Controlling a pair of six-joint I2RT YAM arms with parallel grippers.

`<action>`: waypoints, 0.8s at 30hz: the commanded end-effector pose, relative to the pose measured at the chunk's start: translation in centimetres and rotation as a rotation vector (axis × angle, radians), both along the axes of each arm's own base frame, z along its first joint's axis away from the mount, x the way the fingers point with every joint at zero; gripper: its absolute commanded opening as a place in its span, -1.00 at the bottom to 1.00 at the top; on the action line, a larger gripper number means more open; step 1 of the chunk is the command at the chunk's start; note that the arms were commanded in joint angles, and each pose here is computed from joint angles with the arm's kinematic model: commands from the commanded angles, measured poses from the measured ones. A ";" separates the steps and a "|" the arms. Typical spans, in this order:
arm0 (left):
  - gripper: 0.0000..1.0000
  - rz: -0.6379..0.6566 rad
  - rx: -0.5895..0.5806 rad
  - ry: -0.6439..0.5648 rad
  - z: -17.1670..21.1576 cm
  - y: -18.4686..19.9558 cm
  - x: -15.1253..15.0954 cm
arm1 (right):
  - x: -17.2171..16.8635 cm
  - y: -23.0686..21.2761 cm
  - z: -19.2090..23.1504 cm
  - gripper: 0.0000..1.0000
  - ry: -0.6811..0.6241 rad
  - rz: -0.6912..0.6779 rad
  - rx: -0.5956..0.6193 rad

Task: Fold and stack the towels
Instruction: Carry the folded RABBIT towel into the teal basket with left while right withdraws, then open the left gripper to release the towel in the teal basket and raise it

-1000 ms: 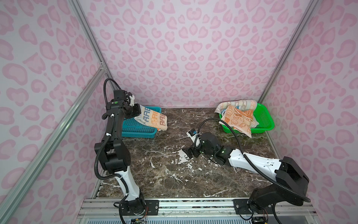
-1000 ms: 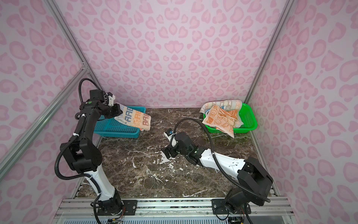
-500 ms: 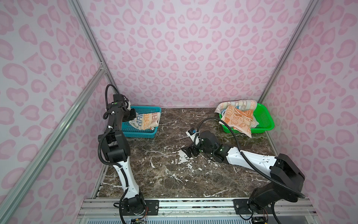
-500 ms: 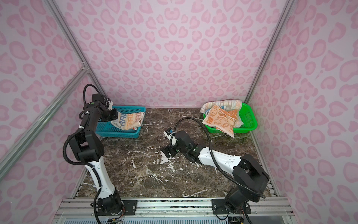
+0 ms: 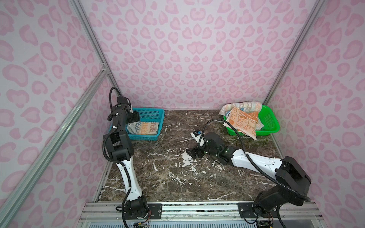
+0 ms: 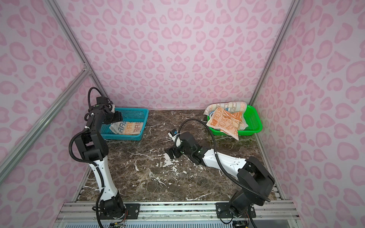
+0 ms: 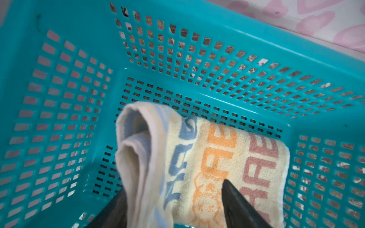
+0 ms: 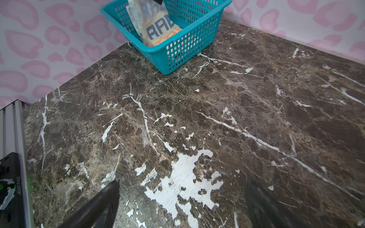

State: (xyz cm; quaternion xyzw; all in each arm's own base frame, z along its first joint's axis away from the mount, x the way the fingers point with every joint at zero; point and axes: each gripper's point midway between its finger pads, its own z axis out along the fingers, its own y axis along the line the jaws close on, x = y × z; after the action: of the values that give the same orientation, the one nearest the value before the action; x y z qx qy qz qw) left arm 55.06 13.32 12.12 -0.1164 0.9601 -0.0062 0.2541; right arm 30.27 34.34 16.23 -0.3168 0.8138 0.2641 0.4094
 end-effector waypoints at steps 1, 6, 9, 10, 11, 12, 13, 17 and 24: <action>0.55 0.034 0.015 -0.109 4.9 0.3 0.3 | 0.0 0.0 0.0 0.98 -0.004 -0.003 0.008; 0.60 0.034 0.025 -0.162 8.2 -0.2 -0.7 | 0.0 0.0 0.5 0.97 -0.014 -0.006 0.023; 0.65 0.037 0.069 -0.189 10.1 -0.3 -2.0 | 0.1 -0.5 0.8 0.97 -0.031 -0.013 -0.002; 0.65 0.041 0.079 -0.199 10.7 -0.3 -2.4 | 0.1 -0.8 0.9 0.98 -0.040 -0.017 -0.013; 0.66 0.041 0.085 -0.209 11.2 -0.3 -2.8 | 0.2 -1.1 1.0 0.98 -0.047 -0.021 -0.020; 0.66 0.044 0.088 -0.219 11.7 -0.4 -3.1 | 0.2 -1.4 1.2 0.98 -0.050 -0.024 -0.023; 0.66 0.047 0.094 -0.226 12.1 -0.3 -3.4 | 0.3 -1.7 1.4 0.97 -0.054 -0.028 -0.022; 0.71 0.076 0.141 -0.258 13.6 0.2 -4.3 | 0.4 -2.3 1.6 0.97 -0.061 -0.035 -0.023; 0.72 0.146 0.244 -0.311 16.0 2.1 -4.8 | 0.2 -2.3 1.6 0.98 -0.049 -0.039 -0.006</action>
State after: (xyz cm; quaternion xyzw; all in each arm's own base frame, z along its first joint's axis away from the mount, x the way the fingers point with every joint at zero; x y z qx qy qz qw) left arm 52.11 14.49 6.46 -0.1446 0.9660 0.0548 0.2070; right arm 30.59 32.15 18.18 -0.3105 0.8086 0.2444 0.4360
